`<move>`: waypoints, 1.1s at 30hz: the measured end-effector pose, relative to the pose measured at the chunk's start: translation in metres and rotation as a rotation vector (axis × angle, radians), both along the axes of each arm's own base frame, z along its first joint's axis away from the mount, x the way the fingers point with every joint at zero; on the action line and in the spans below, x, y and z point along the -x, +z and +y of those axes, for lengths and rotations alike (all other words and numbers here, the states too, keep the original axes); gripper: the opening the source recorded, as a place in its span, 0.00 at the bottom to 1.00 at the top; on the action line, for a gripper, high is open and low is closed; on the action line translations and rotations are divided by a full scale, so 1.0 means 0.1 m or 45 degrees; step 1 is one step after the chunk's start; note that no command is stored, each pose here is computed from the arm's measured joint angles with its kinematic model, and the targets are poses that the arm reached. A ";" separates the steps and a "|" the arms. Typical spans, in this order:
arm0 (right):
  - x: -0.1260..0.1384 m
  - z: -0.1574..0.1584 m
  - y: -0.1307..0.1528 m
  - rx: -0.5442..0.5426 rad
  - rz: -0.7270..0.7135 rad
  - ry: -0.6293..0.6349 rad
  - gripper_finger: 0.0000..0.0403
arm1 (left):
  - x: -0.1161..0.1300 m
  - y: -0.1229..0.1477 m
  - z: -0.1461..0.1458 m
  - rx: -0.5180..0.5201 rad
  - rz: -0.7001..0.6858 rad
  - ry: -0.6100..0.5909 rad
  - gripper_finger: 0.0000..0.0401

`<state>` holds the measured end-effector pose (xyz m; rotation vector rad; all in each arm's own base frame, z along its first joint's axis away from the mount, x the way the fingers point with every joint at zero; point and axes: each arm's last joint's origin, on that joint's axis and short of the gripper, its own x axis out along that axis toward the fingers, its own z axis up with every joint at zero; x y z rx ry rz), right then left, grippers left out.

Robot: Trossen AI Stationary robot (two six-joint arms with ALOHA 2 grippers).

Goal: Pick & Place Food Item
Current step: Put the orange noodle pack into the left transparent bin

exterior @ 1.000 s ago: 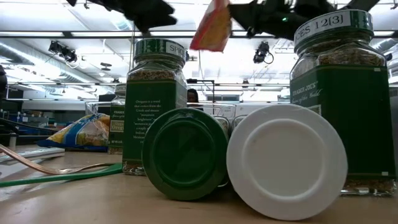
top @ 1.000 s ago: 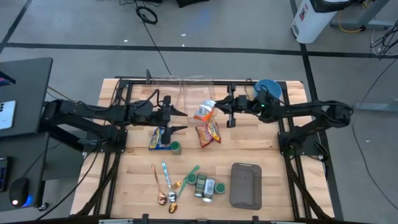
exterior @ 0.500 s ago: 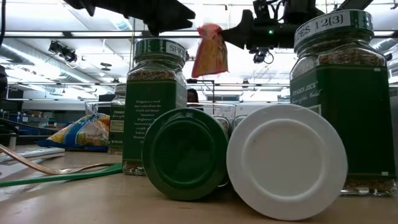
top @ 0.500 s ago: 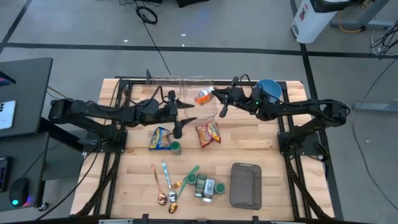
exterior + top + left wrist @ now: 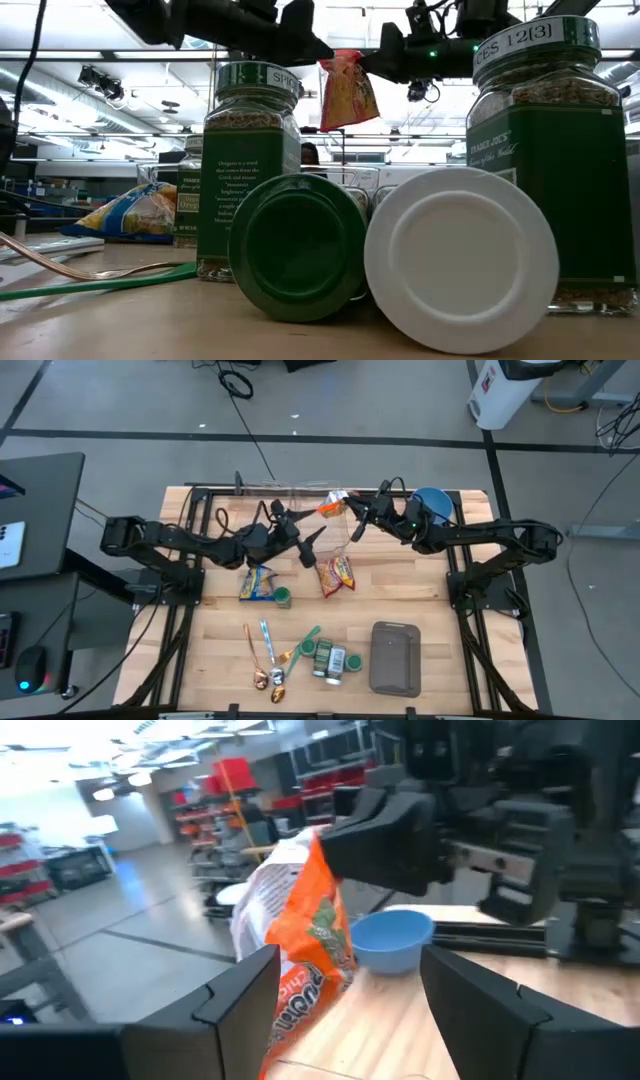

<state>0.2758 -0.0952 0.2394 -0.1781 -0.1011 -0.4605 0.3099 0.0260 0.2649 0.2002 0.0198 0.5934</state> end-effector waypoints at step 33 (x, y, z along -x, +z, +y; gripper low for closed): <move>0.00 0.01 -0.01 -0.002 0.013 0.006 0.00 | -0.18 -0.12 0.27 0.114 -0.208 -0.071 0.22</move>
